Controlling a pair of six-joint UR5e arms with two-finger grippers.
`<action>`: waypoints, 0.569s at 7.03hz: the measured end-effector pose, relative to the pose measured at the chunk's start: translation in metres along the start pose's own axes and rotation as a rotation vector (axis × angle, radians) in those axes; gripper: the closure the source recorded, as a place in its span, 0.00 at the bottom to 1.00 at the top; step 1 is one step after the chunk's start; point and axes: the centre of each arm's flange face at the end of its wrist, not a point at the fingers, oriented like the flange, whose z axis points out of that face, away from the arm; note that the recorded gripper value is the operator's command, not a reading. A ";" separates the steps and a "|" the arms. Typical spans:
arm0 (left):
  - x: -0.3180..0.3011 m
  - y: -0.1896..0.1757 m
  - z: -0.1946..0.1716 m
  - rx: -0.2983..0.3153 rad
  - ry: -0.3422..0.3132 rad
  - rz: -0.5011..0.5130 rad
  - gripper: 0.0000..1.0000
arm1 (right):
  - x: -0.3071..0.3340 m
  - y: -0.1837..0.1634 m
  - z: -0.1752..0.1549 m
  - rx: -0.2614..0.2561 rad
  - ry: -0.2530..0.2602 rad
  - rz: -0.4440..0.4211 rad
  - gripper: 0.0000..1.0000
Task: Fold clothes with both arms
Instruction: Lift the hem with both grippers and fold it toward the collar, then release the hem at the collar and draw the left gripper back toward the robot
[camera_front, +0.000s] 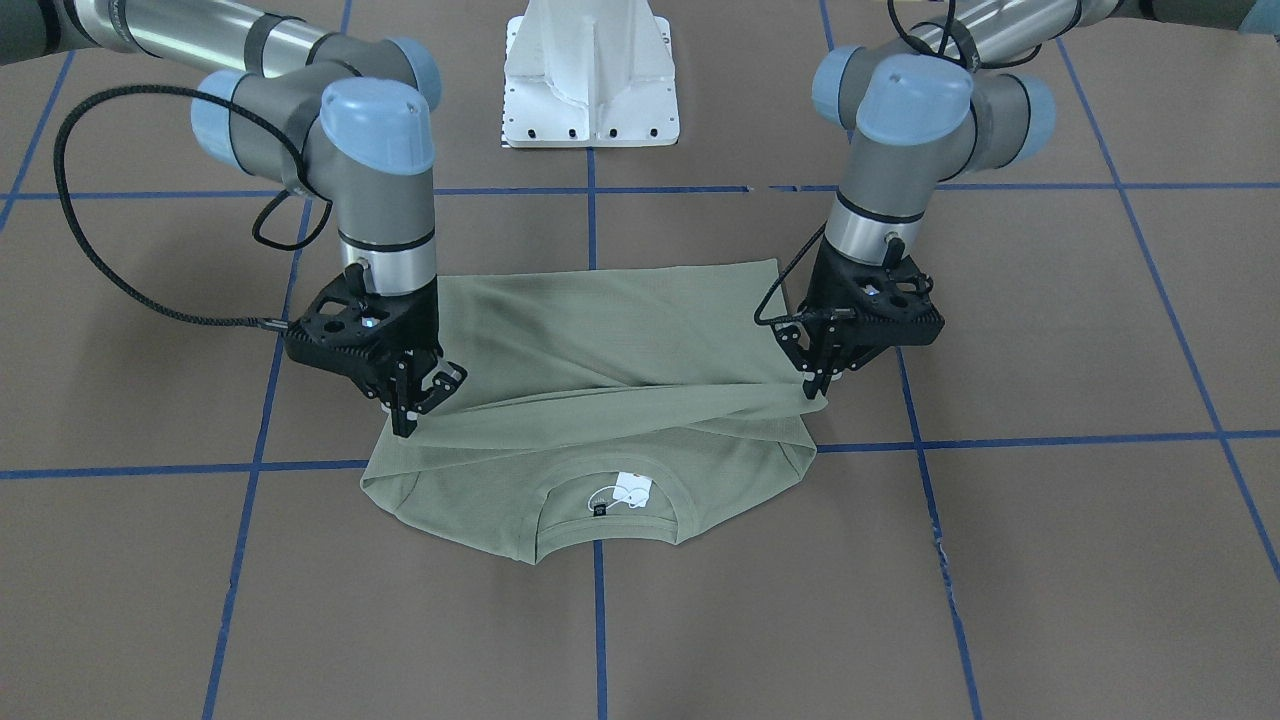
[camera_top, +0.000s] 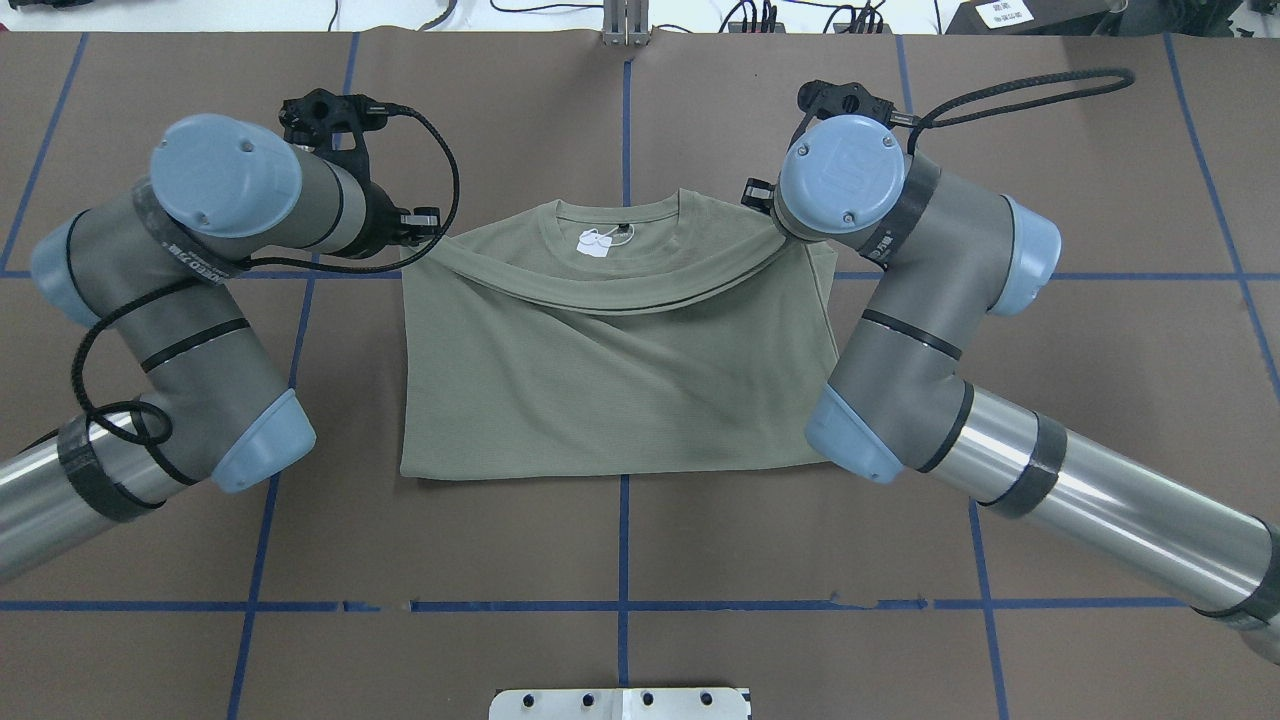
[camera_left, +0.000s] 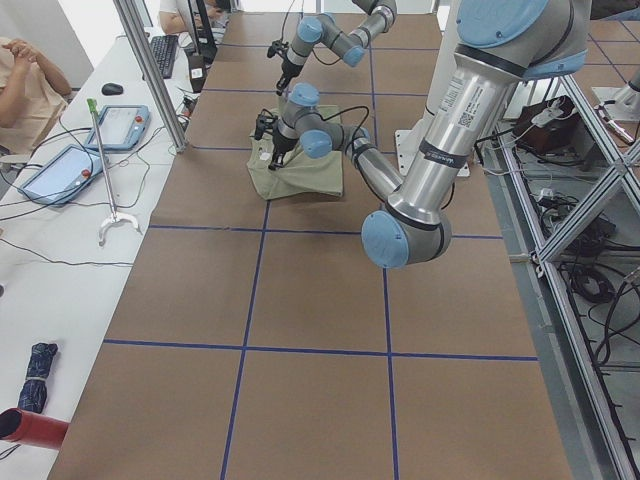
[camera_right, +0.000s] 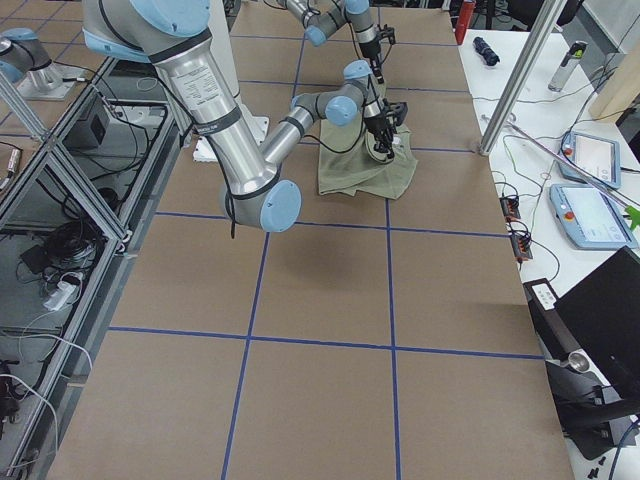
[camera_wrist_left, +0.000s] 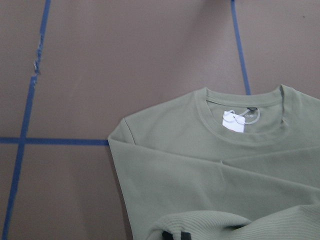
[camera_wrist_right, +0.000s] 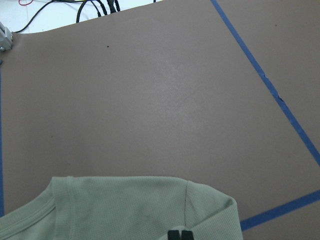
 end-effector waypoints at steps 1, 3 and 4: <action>-0.001 -0.005 0.022 -0.003 -0.019 -0.003 1.00 | -0.001 -0.011 0.019 0.001 0.007 -0.006 1.00; -0.001 -0.011 0.050 -0.004 -0.061 -0.003 1.00 | 0.005 -0.026 0.038 -0.001 0.028 -0.017 1.00; -0.002 -0.012 0.056 -0.006 -0.071 0.008 1.00 | 0.008 -0.030 0.043 0.000 0.038 -0.020 1.00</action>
